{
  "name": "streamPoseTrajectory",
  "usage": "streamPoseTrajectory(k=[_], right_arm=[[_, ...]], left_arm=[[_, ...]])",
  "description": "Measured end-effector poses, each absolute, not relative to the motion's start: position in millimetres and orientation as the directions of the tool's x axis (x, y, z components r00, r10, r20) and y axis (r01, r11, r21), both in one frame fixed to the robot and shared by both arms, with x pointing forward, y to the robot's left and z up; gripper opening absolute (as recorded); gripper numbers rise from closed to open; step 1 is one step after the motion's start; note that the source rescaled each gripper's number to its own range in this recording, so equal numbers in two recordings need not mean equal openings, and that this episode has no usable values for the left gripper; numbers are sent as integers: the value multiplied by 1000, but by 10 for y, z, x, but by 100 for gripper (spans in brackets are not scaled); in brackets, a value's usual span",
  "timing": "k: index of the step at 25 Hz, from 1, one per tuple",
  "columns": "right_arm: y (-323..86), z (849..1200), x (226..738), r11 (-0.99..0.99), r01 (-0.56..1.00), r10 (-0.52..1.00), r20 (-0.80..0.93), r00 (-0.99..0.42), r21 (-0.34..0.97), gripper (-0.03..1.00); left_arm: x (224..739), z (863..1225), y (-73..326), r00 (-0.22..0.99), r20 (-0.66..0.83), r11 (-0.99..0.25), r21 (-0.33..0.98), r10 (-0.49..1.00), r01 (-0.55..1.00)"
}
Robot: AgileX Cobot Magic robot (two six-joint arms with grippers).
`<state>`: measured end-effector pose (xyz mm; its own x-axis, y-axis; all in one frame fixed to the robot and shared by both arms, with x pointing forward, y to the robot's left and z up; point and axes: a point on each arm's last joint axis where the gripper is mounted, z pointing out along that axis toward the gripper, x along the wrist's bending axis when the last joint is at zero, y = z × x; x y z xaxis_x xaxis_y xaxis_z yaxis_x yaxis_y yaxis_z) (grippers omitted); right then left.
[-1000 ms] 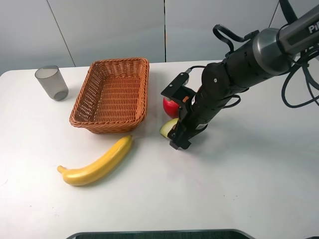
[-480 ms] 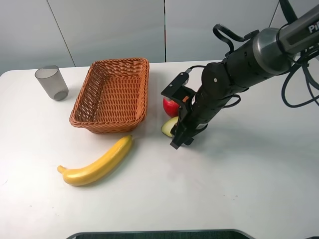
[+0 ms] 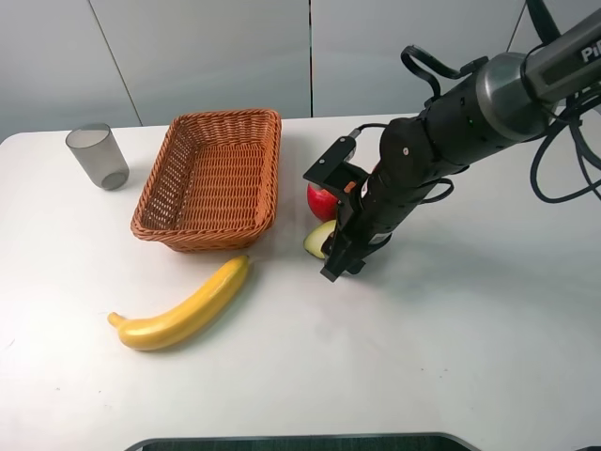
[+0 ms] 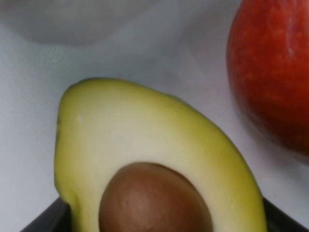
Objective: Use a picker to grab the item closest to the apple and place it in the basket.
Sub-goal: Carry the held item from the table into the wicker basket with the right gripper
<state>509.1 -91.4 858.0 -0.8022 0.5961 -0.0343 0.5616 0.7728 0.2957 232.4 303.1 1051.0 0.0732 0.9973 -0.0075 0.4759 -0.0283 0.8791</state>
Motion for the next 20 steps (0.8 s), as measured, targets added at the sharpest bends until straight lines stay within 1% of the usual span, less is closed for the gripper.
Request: streamPoseTrajectory(k=[4, 6, 12, 17, 20], right_arm=[[-929, 8641, 5059, 780, 564, 591, -21, -807, 273, 3], [-943, 8739, 5029, 783, 564, 586, -10, -810, 261, 3], [-1007, 9169, 4909, 764, 594, 608, 23, -793, 252, 3], [-1069, 9523, 4843, 714, 655, 670, 32, -742, 248, 3], [-1000, 9713, 4881, 694, 681, 696, 24, -718, 236, 3]], left_arm=[[2324, 10510, 3031, 73, -7, -28, 879, 997, 476], [2324, 10510, 3031, 73, -7, -28, 879, 997, 476], [2324, 10510, 3031, 73, -7, -28, 879, 997, 476], [2324, 10510, 3031, 73, -7, -28, 879, 997, 476], [2324, 10510, 3031, 73, -7, -28, 879, 997, 476]])
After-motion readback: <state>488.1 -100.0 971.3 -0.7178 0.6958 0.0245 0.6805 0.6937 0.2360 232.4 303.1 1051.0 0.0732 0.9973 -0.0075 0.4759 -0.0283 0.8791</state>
